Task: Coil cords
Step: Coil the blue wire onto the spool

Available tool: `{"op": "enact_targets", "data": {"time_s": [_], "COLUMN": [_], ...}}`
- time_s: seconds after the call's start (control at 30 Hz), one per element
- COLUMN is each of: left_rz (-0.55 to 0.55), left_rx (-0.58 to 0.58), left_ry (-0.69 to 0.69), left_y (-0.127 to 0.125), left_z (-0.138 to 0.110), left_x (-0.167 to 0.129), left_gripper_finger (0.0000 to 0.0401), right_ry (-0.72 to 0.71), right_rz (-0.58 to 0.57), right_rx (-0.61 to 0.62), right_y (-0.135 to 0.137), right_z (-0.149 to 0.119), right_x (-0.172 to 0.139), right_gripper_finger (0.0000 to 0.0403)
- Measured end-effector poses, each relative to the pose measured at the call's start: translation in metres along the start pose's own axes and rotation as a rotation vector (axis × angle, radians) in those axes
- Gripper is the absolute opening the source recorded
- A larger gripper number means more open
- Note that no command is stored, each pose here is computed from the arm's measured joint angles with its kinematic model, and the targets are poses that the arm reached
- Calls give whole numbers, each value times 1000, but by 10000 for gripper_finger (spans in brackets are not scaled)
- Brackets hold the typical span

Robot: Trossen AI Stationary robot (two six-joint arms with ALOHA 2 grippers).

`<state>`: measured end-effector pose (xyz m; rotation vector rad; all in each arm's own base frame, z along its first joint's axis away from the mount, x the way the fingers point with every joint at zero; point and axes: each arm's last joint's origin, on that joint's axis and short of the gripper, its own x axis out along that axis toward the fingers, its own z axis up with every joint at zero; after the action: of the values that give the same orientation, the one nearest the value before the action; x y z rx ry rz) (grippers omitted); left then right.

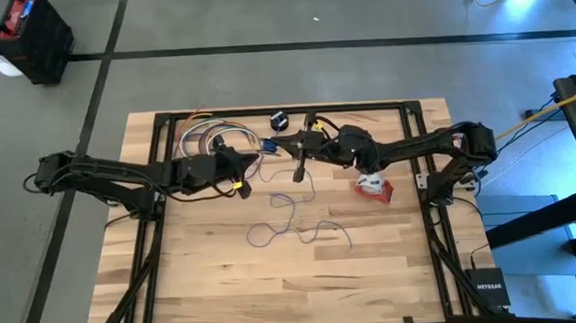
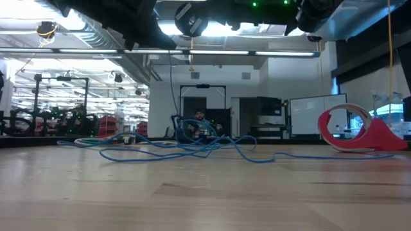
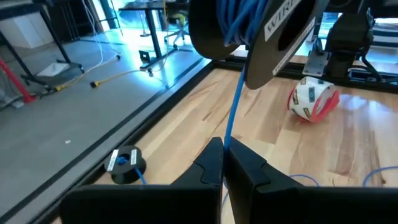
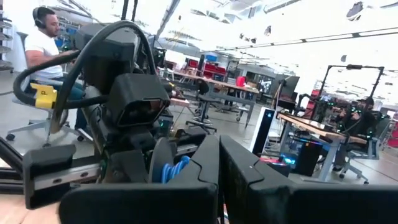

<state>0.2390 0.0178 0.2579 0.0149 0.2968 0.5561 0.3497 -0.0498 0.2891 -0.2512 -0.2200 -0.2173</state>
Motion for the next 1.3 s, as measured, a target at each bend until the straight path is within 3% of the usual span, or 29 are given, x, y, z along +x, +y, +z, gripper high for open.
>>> {"op": "enact_targets", "data": {"time_s": [0.47,0.83,1.3], "left_rz": [-1,2,-5], "left_rx": [24,48,48], "left_ry": [-38,2,50], "left_y": [0,1,-3], "left_z": [3,-1,-8], "left_x": [0,1,2], "left_gripper_finger": [2,85,59], "right_ry": [97,95,39], "right_rz": [29,30,15], "right_rx": [-66,-82,-86], "right_y": [0,0,-6], "right_z": [1,2,22], "right_x": [4,3,-3], "right_gripper_finger": [4,3,3]}}
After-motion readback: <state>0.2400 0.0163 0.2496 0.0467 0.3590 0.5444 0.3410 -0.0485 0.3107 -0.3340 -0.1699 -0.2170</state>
